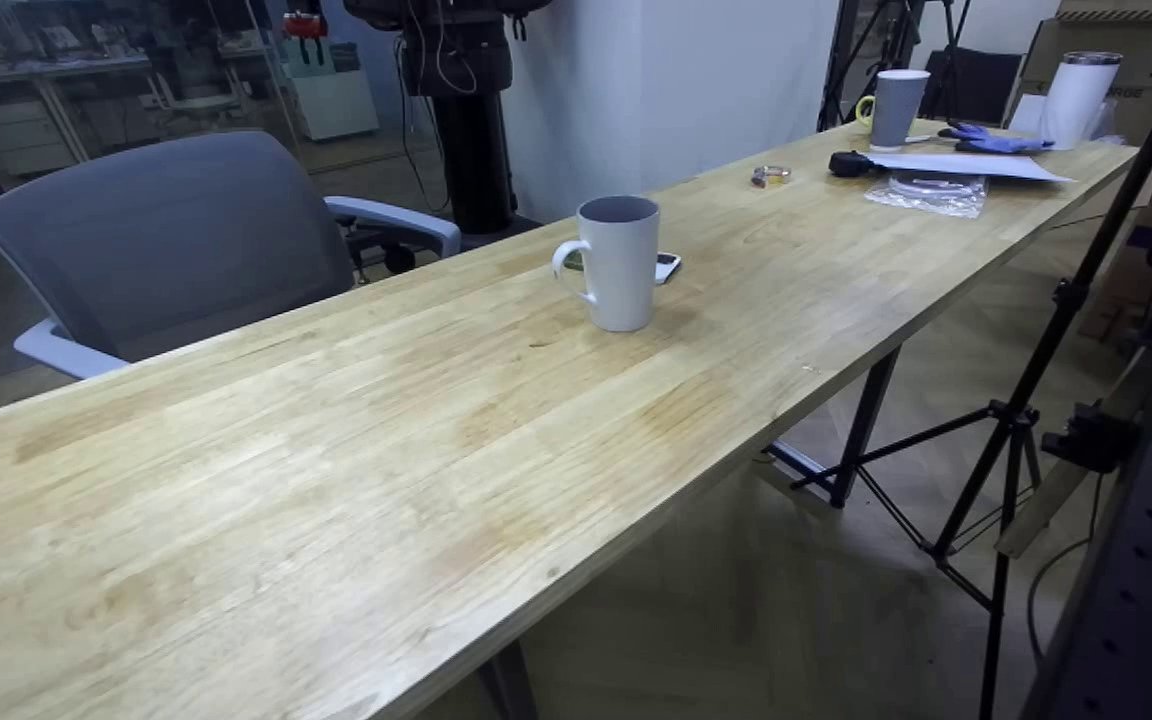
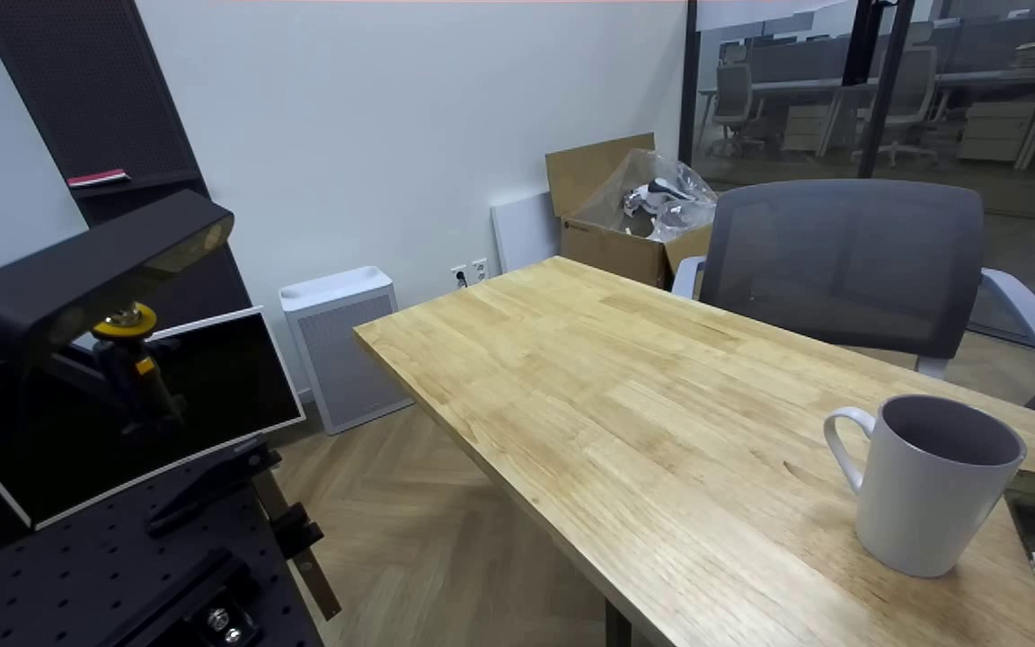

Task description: Move the mug forward

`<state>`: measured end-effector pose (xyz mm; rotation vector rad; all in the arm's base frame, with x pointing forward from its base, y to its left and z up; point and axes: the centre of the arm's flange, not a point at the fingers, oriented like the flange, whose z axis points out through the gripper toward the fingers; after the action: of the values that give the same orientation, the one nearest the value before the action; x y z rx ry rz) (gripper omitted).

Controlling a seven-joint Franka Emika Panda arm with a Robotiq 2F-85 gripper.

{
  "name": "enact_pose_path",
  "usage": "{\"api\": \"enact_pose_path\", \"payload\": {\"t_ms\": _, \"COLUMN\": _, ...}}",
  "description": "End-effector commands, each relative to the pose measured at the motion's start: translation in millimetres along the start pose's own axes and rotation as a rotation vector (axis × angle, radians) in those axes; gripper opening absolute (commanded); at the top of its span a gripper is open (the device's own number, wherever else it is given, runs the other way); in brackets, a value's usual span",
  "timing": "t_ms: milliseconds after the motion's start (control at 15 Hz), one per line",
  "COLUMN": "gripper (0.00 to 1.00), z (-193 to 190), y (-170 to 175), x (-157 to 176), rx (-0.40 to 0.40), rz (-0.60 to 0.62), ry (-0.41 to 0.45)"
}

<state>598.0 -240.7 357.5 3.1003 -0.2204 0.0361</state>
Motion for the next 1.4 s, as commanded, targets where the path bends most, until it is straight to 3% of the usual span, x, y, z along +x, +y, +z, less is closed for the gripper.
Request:
{"api": "enact_pose_path", "payload": {"t_ms": 0, "gripper": 1.00, "z": 3, "y": 3, "x": 12, "rx": 0.010, "rz": 0.011, "ry": -0.040}}
{"api": "enact_pose_path", "payload": {"t_ms": 200, "gripper": 1.00, "z": 19, "y": -22, "x": -15, "rx": 0.050, "rz": 0.014, "ry": -0.096}}
{"api": "enact_pose_path", "payload": {"t_ms": 267, "gripper": 1.00, "z": 21, "y": -9, "x": -5, "rx": 0.029, "rz": -0.007, "ry": -0.073}}
{"api": "enact_pose_path", "payload": {"t_ms": 1333, "gripper": 1.00, "z": 36, "y": -25, "x": -10, "rx": 0.032, "rz": -0.025, "ry": -0.071}}
